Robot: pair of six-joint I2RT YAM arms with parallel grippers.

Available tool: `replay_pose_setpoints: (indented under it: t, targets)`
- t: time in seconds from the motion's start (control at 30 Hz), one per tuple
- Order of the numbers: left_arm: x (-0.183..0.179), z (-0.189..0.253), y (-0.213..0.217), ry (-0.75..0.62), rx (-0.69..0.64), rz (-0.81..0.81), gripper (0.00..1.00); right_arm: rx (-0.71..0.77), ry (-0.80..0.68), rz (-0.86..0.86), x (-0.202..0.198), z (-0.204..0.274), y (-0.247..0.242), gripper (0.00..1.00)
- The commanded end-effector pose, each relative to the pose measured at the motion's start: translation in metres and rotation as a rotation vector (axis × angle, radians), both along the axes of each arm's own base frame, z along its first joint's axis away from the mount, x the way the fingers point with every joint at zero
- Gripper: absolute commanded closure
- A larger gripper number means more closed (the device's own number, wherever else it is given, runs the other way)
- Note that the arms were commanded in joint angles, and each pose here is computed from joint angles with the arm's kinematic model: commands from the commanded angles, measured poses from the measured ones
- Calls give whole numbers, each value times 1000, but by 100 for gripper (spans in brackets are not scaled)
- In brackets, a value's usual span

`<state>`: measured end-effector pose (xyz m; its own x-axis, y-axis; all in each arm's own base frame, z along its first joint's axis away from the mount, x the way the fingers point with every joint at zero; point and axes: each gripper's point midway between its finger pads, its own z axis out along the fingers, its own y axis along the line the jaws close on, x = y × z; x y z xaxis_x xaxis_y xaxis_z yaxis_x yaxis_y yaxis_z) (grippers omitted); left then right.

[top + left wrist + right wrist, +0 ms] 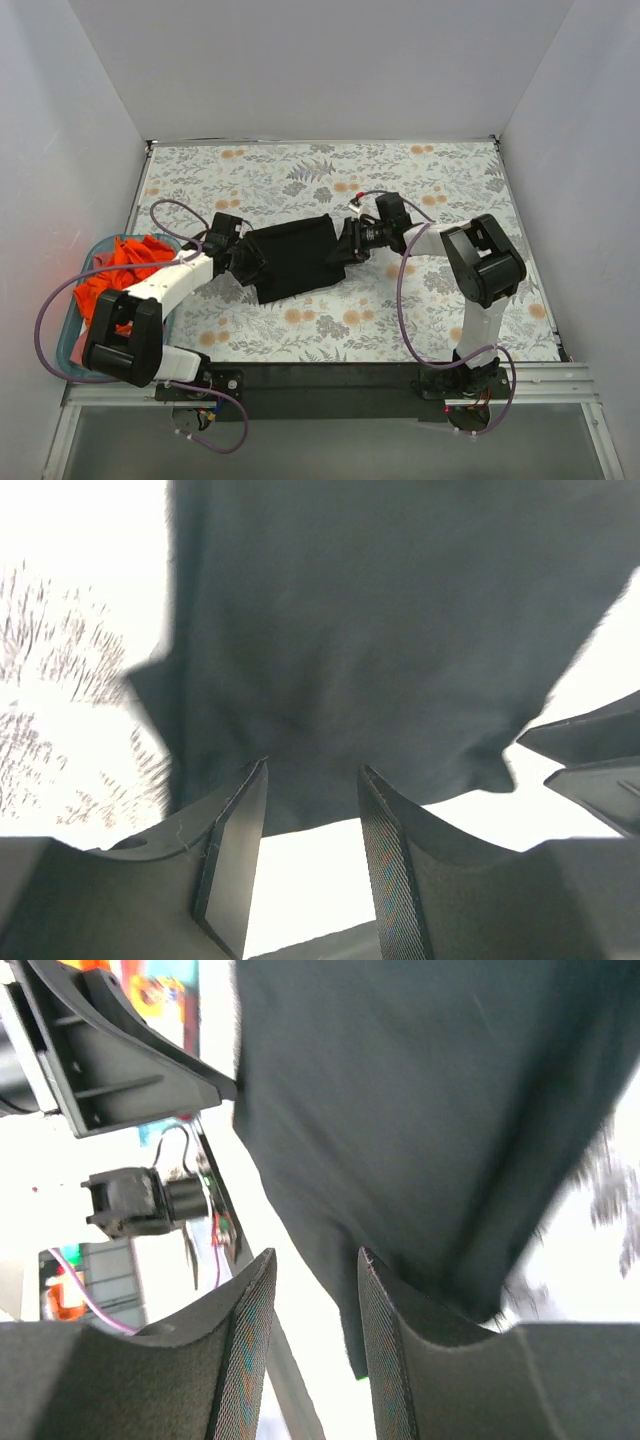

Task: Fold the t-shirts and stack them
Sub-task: Fold the tshirt

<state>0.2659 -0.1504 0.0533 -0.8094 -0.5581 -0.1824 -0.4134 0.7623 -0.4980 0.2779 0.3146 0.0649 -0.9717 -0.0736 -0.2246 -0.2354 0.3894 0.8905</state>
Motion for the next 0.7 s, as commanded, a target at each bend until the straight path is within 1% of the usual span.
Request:
replay_pose_setpoints:
  t: [0.0,0.03,0.07,0.1,0.13,0.17,0.2,0.27,0.3,0.37,0.5,0.6,0.67]
  targets:
    - [48,33,5,-143,15,41,59,86,-222,-1,47,63,19,54]
    - [55,34,5,-143,16,47,59,78,-208,0,47,56,19,54]
    - [63,32,7,-147,21,55,60,100,-253,-1,62,71,26,54]
    - [75,38,6,-163,17,61,60,95,-244,0,69,62,30,54]
    - [82,27,11,-135,25,78,60,99,-241,0,75,61,34,54]
    - [88,25,11,-140,17,74,60,115,-277,-3,89,72,40,54]
    - [98,27,13,-150,13,80,60,104,-255,-4,96,56,43,54]
    - [109,7,20,-103,28,97,60,102,-263,-12,111,49,48,55]
    - [117,5,25,-97,26,105,61,98,-260,-17,123,39,52,55]
    - [120,-17,28,-43,37,114,61,92,-244,-26,134,26,56,55]
    - [127,-37,38,2,48,135,62,65,-219,-85,166,-7,56,55]
    - [126,-47,41,26,54,134,63,65,-195,-121,182,-17,50,55]
    - [124,-50,42,35,61,131,62,73,-202,-137,191,-13,46,55]
